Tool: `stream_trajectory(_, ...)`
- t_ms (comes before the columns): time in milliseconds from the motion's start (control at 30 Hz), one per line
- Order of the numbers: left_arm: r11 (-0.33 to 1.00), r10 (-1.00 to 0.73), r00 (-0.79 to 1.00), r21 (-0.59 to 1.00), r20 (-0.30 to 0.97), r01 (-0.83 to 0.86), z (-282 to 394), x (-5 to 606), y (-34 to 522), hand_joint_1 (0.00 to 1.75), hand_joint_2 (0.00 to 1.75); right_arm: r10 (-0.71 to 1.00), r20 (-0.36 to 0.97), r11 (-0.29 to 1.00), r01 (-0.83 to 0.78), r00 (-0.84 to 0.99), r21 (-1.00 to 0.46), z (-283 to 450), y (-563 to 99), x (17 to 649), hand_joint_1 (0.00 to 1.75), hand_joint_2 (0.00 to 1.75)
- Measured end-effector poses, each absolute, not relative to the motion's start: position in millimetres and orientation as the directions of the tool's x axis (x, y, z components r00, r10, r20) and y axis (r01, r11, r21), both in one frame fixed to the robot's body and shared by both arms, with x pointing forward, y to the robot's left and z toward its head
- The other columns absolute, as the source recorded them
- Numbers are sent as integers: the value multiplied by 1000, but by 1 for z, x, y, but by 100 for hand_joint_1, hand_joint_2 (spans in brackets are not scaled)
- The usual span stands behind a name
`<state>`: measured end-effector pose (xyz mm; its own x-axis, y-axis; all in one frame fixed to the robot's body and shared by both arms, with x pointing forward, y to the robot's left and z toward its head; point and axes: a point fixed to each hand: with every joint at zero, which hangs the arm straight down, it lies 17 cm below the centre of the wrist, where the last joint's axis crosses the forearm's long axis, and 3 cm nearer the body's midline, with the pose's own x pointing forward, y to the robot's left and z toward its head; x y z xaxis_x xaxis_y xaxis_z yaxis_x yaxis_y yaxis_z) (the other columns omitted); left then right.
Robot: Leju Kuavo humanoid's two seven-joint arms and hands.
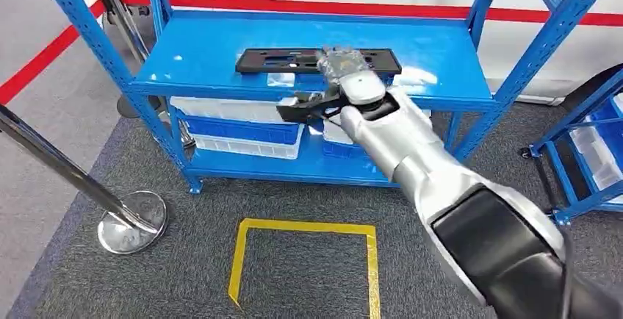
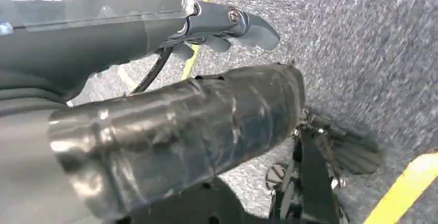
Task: Take the parts from the cabinet and place them on the table.
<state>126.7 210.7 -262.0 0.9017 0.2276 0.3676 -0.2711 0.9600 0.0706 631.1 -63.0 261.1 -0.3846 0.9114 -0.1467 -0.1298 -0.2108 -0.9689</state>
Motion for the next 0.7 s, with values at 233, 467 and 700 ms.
stream_trajectory(233, 966, 216, 907, 55, 361, -252, -262, 125, 206, 0, 0, 878, -32, -161, -232, -477, -959, 220, 13, 583, 0, 0)
stream_trajectory(467, 966, 220, 910, 50, 352, -253, -262, 125, 204, 0, 0, 843, -12, -161, -232, -538, -959, 213, 50, 560, 0, 0)
stream_trajectory(700, 967, 218, 911, 51, 349, -251, -263, 123, 203, 0, 0, 824, -58, -217, -221, -564, -951, 200, 56, 551, 0, 0)
